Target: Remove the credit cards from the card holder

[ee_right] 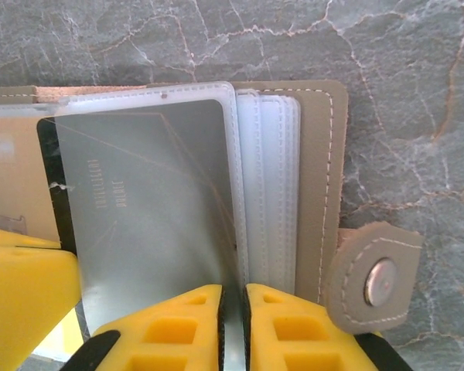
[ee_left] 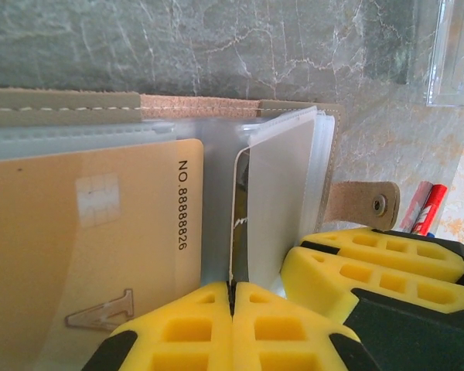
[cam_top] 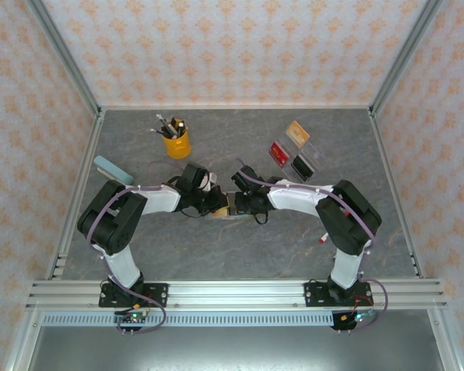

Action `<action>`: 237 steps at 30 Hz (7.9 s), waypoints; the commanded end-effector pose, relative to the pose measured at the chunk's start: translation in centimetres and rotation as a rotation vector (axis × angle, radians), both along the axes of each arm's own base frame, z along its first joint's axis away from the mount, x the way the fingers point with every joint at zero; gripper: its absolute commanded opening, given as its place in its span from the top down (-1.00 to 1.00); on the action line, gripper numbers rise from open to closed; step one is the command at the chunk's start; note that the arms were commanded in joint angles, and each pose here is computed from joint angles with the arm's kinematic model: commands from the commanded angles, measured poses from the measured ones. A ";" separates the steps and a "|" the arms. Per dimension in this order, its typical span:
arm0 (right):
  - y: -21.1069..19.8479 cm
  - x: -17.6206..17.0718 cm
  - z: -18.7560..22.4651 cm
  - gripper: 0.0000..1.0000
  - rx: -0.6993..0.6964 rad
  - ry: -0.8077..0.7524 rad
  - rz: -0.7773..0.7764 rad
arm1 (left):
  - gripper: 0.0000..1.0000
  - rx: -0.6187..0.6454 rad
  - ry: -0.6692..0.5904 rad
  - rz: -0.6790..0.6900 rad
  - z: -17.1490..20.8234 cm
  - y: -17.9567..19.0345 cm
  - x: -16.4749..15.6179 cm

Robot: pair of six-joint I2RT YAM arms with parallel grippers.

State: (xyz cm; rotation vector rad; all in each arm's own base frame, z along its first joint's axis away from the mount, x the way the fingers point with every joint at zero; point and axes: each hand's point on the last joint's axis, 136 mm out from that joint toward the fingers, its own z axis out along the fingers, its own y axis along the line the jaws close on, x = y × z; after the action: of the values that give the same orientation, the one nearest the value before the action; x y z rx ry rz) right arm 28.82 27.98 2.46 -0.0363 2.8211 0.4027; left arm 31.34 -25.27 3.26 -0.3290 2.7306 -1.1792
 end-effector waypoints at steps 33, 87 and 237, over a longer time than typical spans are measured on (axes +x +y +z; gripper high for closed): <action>2.4 -0.3 10.9 -0.20 0.423 -0.139 0.106 | 1.00 0.204 -0.169 0.034 8.5 6.8 -2.4; -4.4 5.4 17.7 1.00 0.334 -0.388 0.135 | -0.33 0.405 -0.161 0.169 11.9 13.0 -2.5; 6.0 0.3 -0.3 0.46 0.377 0.193 0.038 | 0.72 0.368 0.122 0.123 -2.2 7.0 -1.5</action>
State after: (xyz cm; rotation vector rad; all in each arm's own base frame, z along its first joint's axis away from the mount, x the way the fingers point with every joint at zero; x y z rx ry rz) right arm 29.76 34.05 3.28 0.0602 2.8323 1.0268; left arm 30.51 -19.11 2.46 -0.5042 2.8813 -0.7036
